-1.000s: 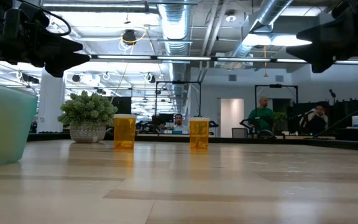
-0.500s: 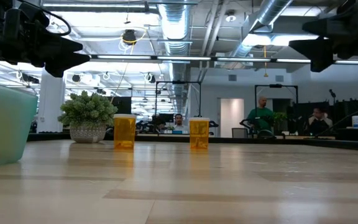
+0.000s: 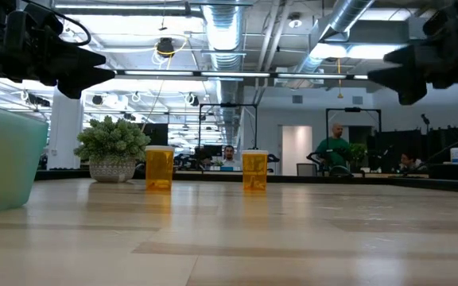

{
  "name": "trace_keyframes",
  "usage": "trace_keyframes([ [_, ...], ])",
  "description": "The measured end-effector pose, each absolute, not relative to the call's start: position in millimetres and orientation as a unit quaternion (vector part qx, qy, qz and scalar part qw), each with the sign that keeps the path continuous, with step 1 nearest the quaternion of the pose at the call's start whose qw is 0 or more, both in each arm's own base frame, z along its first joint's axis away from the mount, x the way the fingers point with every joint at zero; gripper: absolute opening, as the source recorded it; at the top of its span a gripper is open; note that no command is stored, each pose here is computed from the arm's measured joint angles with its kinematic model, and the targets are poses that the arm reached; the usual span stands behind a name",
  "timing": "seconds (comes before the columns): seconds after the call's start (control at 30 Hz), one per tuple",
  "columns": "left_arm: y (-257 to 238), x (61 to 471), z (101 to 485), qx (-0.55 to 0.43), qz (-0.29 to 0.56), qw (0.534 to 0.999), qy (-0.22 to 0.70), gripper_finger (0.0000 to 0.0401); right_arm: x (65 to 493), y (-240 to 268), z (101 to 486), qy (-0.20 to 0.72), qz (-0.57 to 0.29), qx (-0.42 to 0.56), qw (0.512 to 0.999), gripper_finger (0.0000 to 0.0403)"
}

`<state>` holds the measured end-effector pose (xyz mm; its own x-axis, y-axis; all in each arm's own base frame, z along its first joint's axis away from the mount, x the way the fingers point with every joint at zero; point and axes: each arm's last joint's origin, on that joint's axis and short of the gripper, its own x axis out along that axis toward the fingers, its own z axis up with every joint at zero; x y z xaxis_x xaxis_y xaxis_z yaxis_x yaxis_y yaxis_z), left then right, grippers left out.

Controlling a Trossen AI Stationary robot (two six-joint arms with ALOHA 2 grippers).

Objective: Pick and place pill bottles into a basket
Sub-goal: Put the middle yellow pill bottle into the green bin

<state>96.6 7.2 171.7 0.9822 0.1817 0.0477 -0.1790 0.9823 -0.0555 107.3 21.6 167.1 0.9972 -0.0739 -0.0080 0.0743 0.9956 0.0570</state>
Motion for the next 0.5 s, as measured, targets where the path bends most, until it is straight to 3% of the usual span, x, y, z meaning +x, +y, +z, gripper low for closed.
trace_keyframes([
  [0.27, 7, 97, 172, -0.025, 0.091, 0.995, -0.026, 0.0249, 106, 21, 154, 0.066, -0.04, 0.046, 0.996, 0.026],
  [0.5, 7, 97, 172, -0.026, 0.091, 0.995, -0.026, 0.0249, 106, 22, 154, 0.067, -0.035, 0.04, 0.996, 0.026],
])
